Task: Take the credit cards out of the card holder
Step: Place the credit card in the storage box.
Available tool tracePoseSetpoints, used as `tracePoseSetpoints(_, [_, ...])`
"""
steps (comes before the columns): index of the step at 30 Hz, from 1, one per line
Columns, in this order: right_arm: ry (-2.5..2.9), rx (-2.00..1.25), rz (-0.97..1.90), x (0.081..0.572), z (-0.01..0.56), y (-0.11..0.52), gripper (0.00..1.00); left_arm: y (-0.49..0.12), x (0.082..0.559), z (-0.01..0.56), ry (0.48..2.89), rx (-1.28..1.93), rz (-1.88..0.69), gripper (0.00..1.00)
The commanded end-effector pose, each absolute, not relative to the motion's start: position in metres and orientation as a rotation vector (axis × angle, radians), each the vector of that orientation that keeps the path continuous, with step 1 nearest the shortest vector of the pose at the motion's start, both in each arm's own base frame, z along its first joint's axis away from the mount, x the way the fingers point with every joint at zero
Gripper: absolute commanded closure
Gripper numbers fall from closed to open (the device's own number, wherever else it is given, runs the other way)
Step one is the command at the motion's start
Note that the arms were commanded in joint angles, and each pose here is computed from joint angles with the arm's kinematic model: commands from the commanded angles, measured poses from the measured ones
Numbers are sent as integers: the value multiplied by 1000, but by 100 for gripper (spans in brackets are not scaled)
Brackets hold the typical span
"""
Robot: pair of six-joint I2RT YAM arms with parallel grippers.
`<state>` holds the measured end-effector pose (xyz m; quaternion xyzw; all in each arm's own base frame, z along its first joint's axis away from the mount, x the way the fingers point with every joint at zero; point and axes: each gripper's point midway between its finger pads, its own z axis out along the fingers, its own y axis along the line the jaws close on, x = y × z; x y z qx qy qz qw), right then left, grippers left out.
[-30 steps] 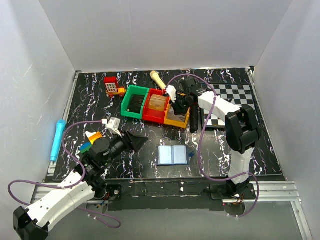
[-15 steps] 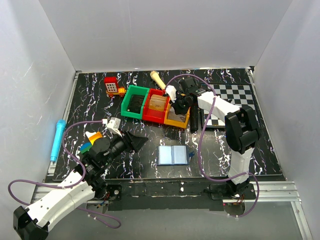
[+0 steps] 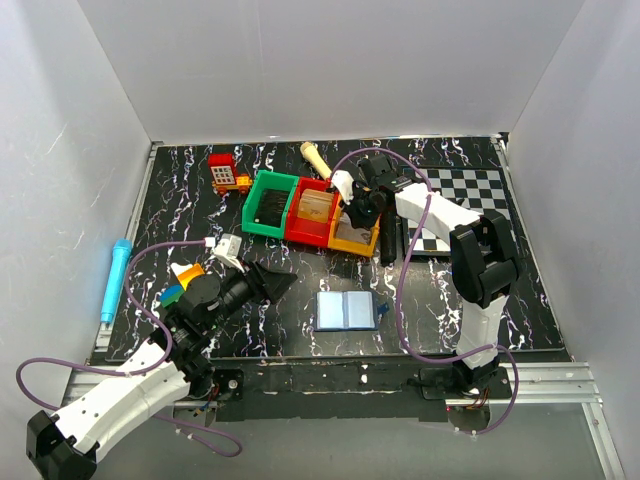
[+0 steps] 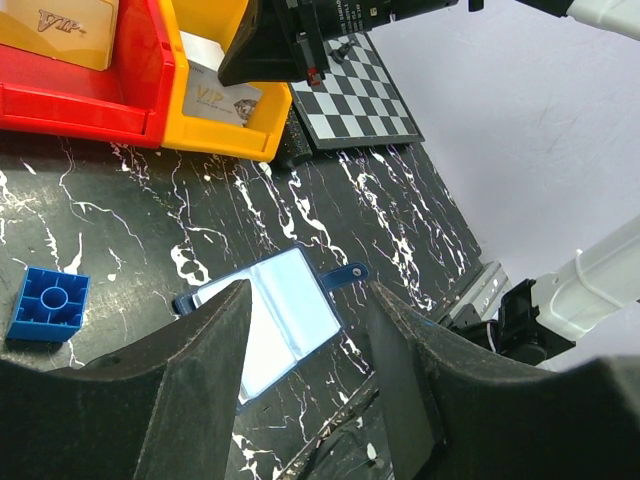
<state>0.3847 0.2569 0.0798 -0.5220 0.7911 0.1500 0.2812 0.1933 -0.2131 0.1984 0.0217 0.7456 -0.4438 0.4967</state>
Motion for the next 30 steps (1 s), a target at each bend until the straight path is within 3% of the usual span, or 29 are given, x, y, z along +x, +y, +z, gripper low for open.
tracePoseSetpoints(1, [2093,-1441,414,381,89,260,99,-214,193,194,1807,65,-1077,51])
tracePoseSetpoints(30, [2146,-1387,160,405,80,243,99,-216,191,188,1820,65,-1093,51])
